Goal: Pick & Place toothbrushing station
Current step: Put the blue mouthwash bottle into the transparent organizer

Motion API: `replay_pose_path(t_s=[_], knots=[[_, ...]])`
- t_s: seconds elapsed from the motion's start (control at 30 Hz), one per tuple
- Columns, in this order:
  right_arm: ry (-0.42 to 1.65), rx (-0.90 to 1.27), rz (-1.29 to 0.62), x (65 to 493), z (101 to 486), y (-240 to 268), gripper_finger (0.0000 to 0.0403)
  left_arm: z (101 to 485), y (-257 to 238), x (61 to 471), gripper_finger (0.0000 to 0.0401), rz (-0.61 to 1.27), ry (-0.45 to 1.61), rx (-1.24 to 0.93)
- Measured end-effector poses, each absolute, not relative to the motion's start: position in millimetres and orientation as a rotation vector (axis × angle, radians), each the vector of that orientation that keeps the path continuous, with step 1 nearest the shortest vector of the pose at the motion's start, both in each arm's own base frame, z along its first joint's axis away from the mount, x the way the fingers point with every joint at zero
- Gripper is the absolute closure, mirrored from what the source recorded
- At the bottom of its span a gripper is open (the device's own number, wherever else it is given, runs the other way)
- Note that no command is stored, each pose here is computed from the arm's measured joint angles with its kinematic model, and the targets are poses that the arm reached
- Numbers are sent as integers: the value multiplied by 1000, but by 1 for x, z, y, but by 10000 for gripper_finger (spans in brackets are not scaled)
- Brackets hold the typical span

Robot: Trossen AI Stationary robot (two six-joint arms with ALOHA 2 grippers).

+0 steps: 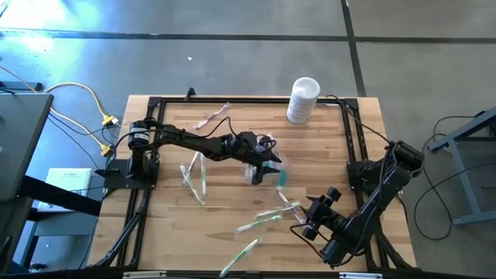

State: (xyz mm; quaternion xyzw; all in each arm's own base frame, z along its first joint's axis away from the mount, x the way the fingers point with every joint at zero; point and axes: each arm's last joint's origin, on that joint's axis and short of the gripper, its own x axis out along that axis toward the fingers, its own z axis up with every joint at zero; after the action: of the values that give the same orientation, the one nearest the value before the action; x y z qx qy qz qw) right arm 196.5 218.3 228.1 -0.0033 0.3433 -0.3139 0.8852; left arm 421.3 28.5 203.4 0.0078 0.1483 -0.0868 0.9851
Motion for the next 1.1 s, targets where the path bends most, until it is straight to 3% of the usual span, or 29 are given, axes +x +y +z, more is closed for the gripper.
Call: replay_pose_path(t_s=[0.33,0.53,0.7,0.9,1.1], knots=[[735,-49,-667,194,229,215,229,212,28,418,222,-180,298,19],[967,-244,-655,193,229,202,229,249,19,399,222,-154,295,75],[1129,-257,-616,213,225,187,229,293,-7,370,222,-124,282,122],[1213,-313,-424,246,221,171,229,325,-32,322,221,-37,400,85],[1275,-331,-232,275,219,149,229,331,-46,277,221,-48,613,21]])
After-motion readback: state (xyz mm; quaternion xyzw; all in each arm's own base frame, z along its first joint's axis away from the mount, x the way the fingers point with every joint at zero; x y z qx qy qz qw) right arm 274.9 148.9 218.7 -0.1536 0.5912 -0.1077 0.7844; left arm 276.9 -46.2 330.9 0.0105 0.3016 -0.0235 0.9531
